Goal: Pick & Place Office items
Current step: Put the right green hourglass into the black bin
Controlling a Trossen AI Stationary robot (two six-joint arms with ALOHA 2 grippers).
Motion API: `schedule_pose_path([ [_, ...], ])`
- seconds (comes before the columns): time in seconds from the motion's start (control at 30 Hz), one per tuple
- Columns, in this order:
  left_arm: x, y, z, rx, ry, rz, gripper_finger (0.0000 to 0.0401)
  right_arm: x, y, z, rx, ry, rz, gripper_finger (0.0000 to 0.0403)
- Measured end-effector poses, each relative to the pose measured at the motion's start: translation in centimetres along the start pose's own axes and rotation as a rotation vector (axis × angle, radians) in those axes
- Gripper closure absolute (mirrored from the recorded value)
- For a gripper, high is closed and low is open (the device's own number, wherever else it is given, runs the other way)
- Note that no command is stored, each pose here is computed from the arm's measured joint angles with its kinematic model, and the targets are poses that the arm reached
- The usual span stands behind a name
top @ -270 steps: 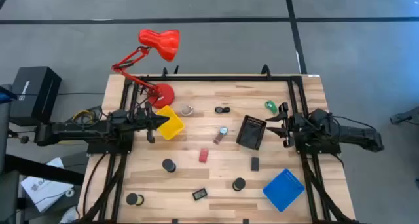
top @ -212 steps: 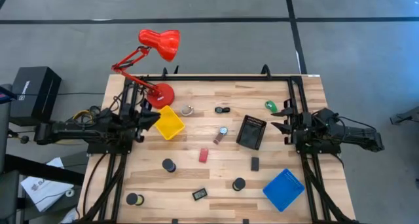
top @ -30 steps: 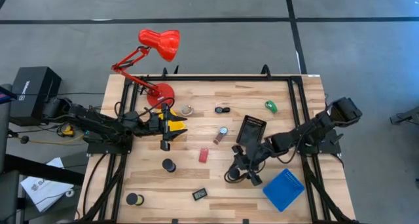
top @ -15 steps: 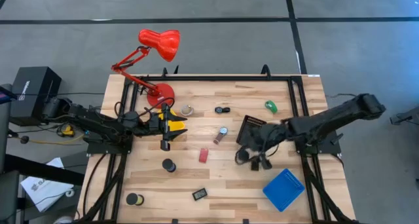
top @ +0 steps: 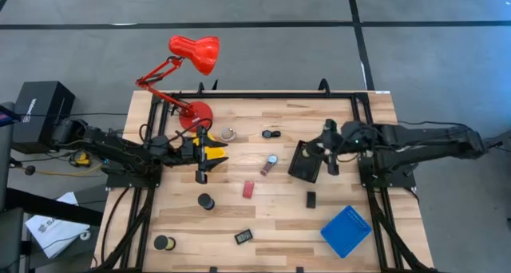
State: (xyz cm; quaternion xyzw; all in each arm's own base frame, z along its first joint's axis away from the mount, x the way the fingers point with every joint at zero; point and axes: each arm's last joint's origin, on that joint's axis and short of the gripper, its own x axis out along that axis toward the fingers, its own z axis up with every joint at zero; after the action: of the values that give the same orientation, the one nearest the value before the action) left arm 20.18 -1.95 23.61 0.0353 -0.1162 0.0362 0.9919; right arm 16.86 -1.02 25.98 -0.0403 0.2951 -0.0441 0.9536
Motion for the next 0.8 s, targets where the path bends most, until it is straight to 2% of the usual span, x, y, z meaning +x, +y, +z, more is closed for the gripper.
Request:
schedule_pose_path([
  [0.13, 0.0, 0.0, 0.1, -0.003, -0.014, 0.002, 0.0211, 1.1, -0.6, -1.7, 0.068, 0.066, 0.011, 0.0189],
  [0.27, 0.0, 0.0, 0.2, -0.003, -0.018, 0.002, 0.0211, 1.7, -1.0, -1.9, 0.093, -0.019, 0.011, 0.0193],
  [0.4, 0.0, 0.0, 0.2, -0.004, -0.021, 0.002, 0.0211, 2.3, -1.5, -2.9, 0.14, 0.007, -0.02, 0.0199],
  [0.57, 0.0, 0.0, 0.2, -0.004, -0.023, 0.003, 0.0211, 3.5, -1.7, -4.3, 0.213, 0.006, -0.027, 0.0186],
  [0.8, 0.0, 0.0, 0.2, -0.005, -0.025, 0.003, 0.0211, 4.5, -1.4, -6.3, 0.219, 0.025, -0.021, 0.02],
])
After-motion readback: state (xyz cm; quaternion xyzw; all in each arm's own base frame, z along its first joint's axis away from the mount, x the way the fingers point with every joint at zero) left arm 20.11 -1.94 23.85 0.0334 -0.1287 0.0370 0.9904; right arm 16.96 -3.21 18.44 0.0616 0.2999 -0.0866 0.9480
